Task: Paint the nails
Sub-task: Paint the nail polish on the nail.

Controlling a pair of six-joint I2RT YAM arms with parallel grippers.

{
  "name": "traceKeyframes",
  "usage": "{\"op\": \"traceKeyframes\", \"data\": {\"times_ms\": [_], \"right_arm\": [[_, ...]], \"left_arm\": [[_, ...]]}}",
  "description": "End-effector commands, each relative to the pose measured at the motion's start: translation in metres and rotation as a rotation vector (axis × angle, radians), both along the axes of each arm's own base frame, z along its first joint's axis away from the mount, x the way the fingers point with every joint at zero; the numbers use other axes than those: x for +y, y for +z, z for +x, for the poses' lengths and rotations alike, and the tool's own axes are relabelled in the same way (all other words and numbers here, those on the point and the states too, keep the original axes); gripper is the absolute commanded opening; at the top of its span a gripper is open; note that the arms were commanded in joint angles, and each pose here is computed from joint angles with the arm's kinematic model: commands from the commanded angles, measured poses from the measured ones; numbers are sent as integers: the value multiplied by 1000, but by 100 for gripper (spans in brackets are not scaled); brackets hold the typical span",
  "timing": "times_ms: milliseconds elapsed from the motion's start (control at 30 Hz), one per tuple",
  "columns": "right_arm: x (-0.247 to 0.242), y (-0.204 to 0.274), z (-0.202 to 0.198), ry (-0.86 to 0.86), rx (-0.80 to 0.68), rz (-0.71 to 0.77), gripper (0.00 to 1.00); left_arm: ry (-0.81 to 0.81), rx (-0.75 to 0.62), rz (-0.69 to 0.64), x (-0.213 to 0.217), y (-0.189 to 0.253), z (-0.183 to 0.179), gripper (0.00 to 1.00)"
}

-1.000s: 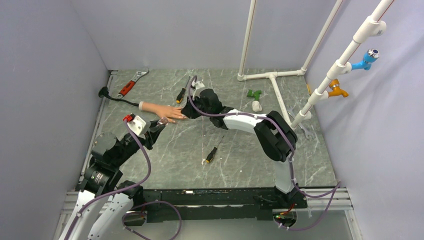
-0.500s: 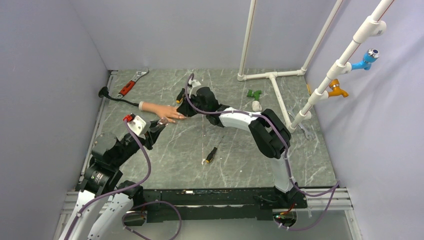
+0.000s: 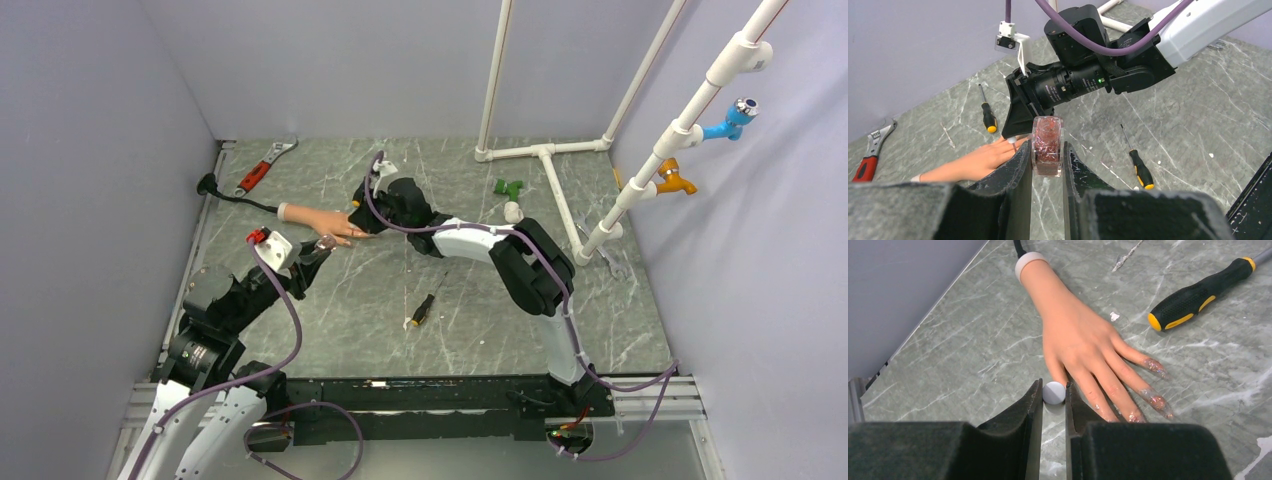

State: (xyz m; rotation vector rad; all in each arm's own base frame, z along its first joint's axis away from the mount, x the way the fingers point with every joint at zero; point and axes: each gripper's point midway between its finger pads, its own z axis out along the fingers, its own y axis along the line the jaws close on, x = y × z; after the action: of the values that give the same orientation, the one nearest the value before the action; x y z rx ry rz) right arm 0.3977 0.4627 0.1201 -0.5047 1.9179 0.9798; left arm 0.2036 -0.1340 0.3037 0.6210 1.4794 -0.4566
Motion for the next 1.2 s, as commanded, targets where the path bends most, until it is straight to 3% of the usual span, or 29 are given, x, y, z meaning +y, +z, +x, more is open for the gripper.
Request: {"op": "traceKeyframes", "data": {"times_ms": [0,300,1167], "right_arm": [[5,18,13,-20,-72,35,0],[19,4,1,22,-23,56,0],[33,-18,9,15,-64,-33,0]], "left_arm": [[4,-35,-28,0,15,0,0],[11,-29,-23,1,13,2,0],[14,-32,-26,2,15,1,0]]}}
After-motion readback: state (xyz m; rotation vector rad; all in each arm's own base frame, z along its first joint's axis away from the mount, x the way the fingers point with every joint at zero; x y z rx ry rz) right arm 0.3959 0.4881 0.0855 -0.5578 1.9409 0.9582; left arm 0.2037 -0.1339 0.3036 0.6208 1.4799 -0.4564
